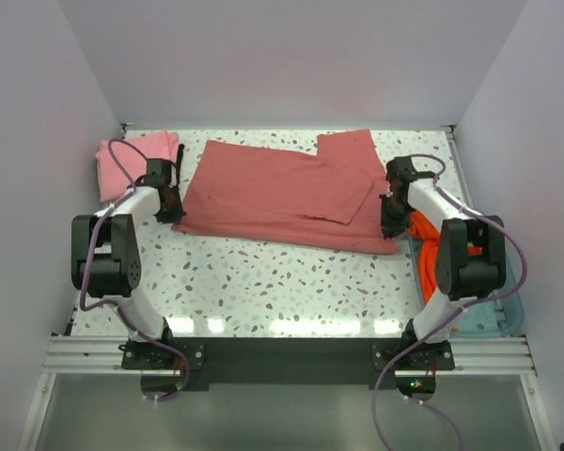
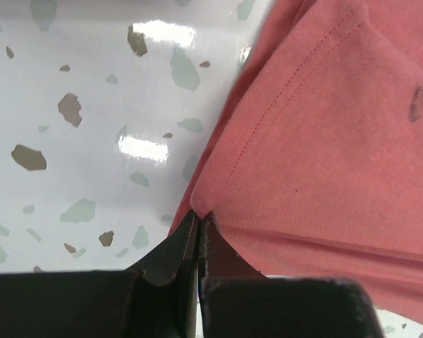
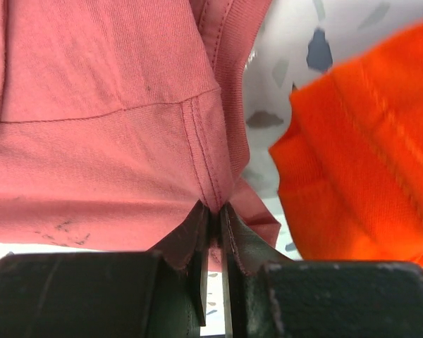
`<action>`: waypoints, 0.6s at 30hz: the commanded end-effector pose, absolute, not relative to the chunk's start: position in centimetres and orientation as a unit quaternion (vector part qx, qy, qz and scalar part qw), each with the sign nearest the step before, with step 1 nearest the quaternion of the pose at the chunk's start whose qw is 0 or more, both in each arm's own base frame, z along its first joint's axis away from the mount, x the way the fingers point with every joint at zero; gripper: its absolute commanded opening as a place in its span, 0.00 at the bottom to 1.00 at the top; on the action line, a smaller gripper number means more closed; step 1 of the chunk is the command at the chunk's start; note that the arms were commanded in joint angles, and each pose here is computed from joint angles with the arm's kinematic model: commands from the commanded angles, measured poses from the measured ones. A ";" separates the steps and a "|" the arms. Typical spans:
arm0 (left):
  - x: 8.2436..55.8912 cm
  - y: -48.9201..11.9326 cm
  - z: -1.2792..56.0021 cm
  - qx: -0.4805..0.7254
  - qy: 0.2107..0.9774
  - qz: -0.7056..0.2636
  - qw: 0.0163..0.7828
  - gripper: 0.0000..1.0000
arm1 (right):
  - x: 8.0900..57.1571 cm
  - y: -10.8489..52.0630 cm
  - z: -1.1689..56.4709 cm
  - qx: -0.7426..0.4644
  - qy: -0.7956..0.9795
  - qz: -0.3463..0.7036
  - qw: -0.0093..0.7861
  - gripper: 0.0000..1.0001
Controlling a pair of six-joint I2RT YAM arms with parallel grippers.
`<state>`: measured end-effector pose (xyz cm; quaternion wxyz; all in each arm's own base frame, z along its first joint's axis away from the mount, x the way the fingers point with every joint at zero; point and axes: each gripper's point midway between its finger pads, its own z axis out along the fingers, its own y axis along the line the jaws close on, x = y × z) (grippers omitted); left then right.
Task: Fold and stack the t-shirts
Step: Fold the tshirt
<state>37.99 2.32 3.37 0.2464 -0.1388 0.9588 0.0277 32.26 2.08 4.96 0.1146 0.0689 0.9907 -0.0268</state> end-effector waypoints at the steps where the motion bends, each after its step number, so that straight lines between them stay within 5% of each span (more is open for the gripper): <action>1: 37.8 4.8 5.6 -0.156 0.944 0.074 0.282 0.00 | 31.2 0.9 6.5 0.065 0.987 -0.049 0.135 0.10; 7: 35.3 4.5 5.3 -0.168 0.945 0.072 0.272 0.04 | 28.3 1.1 6.6 0.074 0.988 -0.039 0.132 0.12; 11: 34.4 4.4 5.9 -0.180 0.943 0.070 0.271 0.29 | 26.6 1.2 6.5 0.076 0.990 -0.035 0.115 0.38; 12: 34.4 4.4 6.3 -0.182 0.941 0.070 0.276 0.45 | 26.4 1.3 7.0 0.077 0.989 -0.032 0.121 0.46; 15: 35.0 4.5 8.9 -0.190 0.930 0.071 0.307 0.67 | 26.5 1.6 8.5 0.080 0.987 -0.021 0.141 0.55; 18: 36.2 3.7 10.6 -0.185 0.924 0.060 0.330 0.73 | 27.1 1.9 9.3 0.081 0.984 -0.009 0.157 0.58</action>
